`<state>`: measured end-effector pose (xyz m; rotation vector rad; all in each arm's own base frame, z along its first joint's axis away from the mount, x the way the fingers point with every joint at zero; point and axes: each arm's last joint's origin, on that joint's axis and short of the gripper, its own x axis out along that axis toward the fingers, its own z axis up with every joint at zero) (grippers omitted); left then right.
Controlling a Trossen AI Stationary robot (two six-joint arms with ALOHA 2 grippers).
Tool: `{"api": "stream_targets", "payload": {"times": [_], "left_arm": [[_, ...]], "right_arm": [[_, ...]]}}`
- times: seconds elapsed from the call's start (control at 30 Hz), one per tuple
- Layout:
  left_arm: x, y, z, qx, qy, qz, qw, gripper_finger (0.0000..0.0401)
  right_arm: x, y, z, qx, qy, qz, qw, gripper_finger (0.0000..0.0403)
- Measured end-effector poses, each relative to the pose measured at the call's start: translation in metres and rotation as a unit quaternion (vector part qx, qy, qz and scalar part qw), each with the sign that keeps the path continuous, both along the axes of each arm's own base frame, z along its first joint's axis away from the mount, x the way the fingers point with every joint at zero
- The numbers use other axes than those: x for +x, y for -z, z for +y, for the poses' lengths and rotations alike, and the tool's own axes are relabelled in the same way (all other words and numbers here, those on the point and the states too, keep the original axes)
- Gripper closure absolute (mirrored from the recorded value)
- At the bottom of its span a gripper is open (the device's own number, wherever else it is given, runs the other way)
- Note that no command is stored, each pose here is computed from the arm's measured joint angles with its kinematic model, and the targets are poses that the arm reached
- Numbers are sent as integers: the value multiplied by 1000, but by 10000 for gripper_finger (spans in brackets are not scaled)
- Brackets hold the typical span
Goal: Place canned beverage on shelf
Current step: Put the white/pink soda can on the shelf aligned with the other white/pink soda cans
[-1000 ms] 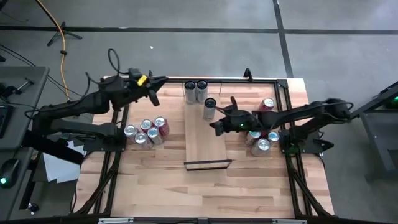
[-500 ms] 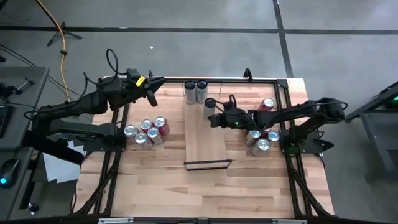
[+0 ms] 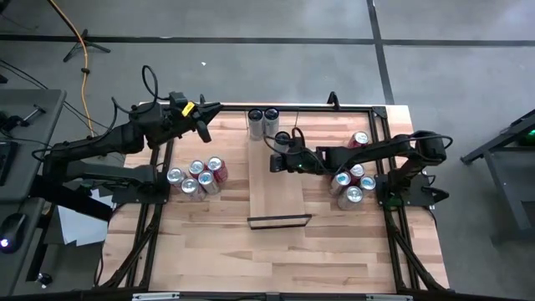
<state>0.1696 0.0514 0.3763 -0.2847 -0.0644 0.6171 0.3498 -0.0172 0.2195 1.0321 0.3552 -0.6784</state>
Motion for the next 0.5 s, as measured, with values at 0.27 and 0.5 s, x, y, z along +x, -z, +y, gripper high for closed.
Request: {"api": "stream_targets", "payload": {"times": [0.27, 0.5], "left_arm": [[0, 0, 0, 0, 0, 0, 1000, 401], [0, 0, 0, -3, 0, -2, 1000, 401]], "right_arm": [[-3, 2, -7, -20, 40, 17, 999, 403], [-7, 5, -21, -40, 53, 45, 997, 403]]}}
